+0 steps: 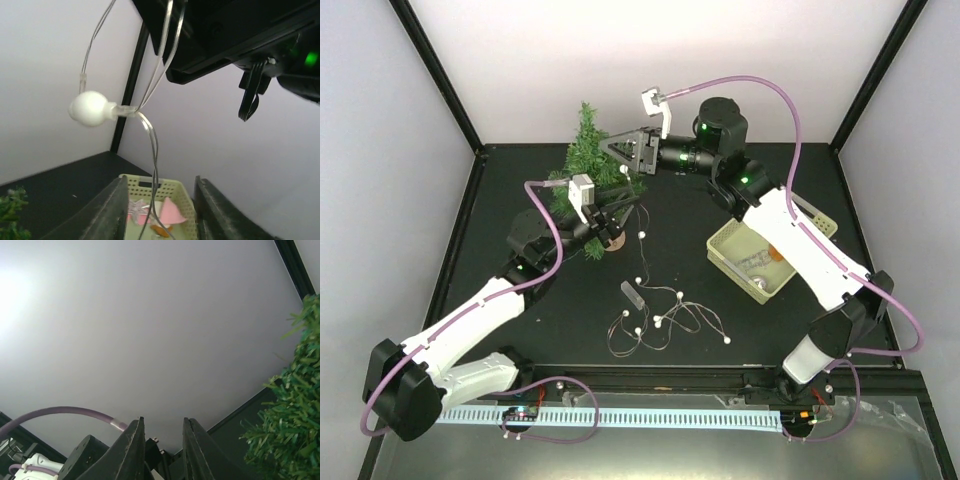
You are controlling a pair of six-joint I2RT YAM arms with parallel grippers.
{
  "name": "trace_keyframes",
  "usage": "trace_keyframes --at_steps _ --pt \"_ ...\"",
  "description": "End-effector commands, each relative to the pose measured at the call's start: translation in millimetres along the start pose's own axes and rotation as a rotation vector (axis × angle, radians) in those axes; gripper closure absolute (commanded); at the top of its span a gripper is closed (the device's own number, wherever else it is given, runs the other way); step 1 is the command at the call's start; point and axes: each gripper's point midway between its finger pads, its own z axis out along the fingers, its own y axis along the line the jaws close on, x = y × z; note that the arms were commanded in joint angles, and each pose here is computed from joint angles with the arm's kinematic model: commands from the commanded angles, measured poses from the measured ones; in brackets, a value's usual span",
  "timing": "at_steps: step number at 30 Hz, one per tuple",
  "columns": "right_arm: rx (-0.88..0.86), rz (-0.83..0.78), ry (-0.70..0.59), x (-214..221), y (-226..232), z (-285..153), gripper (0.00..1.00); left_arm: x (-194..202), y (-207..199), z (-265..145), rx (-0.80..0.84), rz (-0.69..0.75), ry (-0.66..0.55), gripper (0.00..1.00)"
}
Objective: Decorate the small christmas tree
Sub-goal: Wrap the decoration item around the Christmas tree.
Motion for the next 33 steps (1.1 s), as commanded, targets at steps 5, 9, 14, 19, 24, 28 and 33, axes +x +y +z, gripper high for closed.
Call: trace_keyframes --at_steps 5,9,14,19,24,28,33 --pt "0.018 -0.060 -0.030 1 14 -14 0.74 -36 -17 -5 -0.003 0.063 -0.022 0.96" --pt "0.048 -0.092 -0.015 10 7 -19 0.70 -38 -11 -20 -0.079 0.096 -0.017 0.98" --pt "0.061 -0.123 0.002 18 -1 -22 0.63 -50 -9 -39 -0.164 0.171 -0.025 0.98" --pt "0.043 -0.261 0.092 43 -5 -26 0.61 -63 -13 -48 -0.201 0.254 0.004 0.98" --pt "0.015 -0.389 0.146 65 -5 -35 0.61 -81 -17 -48 -0.220 0.288 0.030 0.98" --pt "0.012 -0.446 0.129 69 -5 -38 0.61 -93 -17 -43 -0.234 0.313 0.057 0.98" --pt "0.032 -0.496 0.097 71 -13 -39 0.66 -104 -19 -45 -0.246 0.330 0.062 0.98"
